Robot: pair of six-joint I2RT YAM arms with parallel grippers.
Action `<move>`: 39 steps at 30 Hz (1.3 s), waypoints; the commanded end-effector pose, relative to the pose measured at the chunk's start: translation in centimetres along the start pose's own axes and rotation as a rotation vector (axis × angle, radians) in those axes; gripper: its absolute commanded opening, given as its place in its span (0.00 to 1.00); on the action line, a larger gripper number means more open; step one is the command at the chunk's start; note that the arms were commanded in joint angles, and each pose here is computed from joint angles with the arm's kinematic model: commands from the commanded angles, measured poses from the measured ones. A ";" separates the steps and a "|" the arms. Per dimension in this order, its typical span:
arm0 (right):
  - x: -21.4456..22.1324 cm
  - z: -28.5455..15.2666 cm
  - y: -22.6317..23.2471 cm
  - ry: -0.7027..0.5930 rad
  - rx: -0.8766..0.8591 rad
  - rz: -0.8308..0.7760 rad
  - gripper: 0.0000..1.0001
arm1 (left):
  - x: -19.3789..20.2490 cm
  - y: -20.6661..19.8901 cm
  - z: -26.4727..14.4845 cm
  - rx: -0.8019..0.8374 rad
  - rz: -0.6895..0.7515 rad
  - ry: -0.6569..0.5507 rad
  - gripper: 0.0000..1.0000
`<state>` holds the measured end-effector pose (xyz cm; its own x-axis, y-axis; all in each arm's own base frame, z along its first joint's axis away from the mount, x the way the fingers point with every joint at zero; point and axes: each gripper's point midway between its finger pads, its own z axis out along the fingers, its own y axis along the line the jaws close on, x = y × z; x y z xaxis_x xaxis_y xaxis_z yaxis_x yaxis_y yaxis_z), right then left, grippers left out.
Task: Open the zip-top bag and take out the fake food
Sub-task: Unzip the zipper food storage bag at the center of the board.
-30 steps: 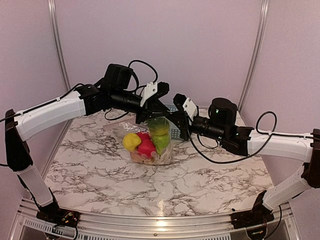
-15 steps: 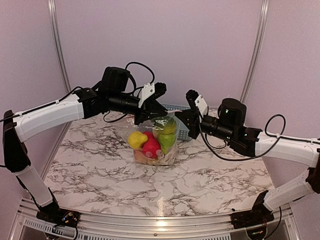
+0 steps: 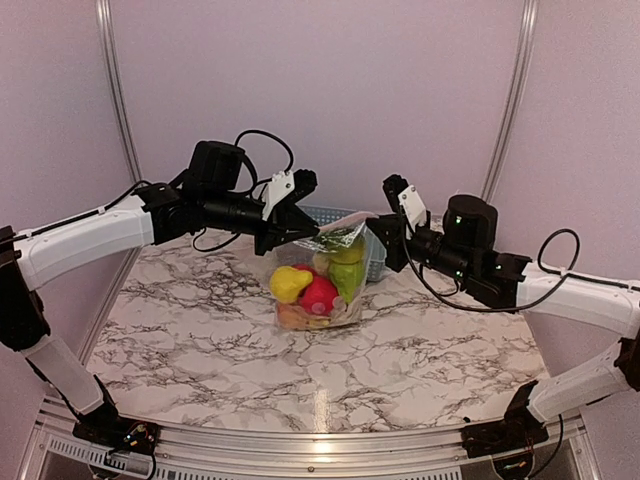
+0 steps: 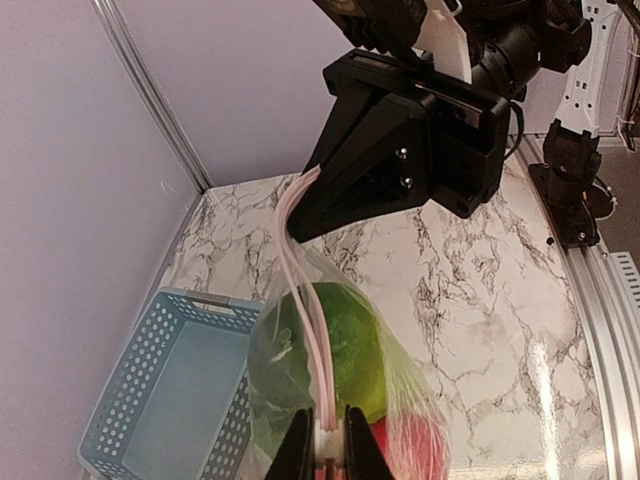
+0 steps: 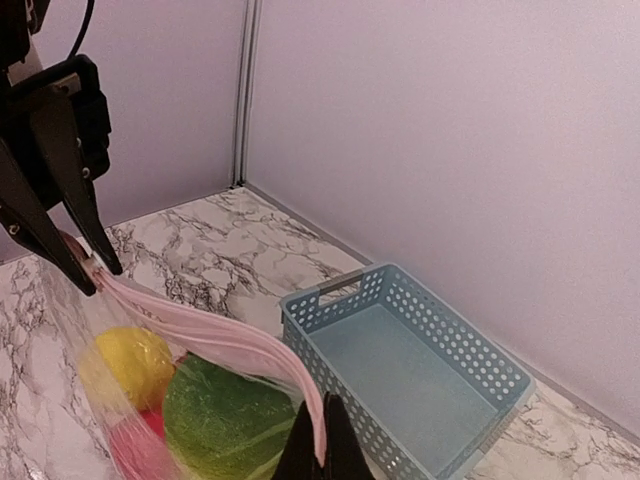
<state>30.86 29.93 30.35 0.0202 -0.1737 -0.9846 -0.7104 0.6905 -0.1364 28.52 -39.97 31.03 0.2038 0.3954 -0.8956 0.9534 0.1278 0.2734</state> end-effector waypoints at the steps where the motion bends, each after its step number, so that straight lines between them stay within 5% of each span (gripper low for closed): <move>1: -3.8 -1.6 -5.0 -0.076 0.214 0.029 0.00 | 0.0 0.1 -2.2 -0.031 -0.030 0.012 0.00; 39: -3.3 -2.9 -9.9 -0.045 0.424 -0.042 0.00 | 3.2 -1.6 -6.9 -0.131 -0.118 0.106 0.00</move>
<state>34.31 24.63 32.02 0.0218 -0.2202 -0.9752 -0.4978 0.8436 -0.2016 26.70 -34.22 30.88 0.1048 0.4293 -0.8971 0.9320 0.2723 0.2392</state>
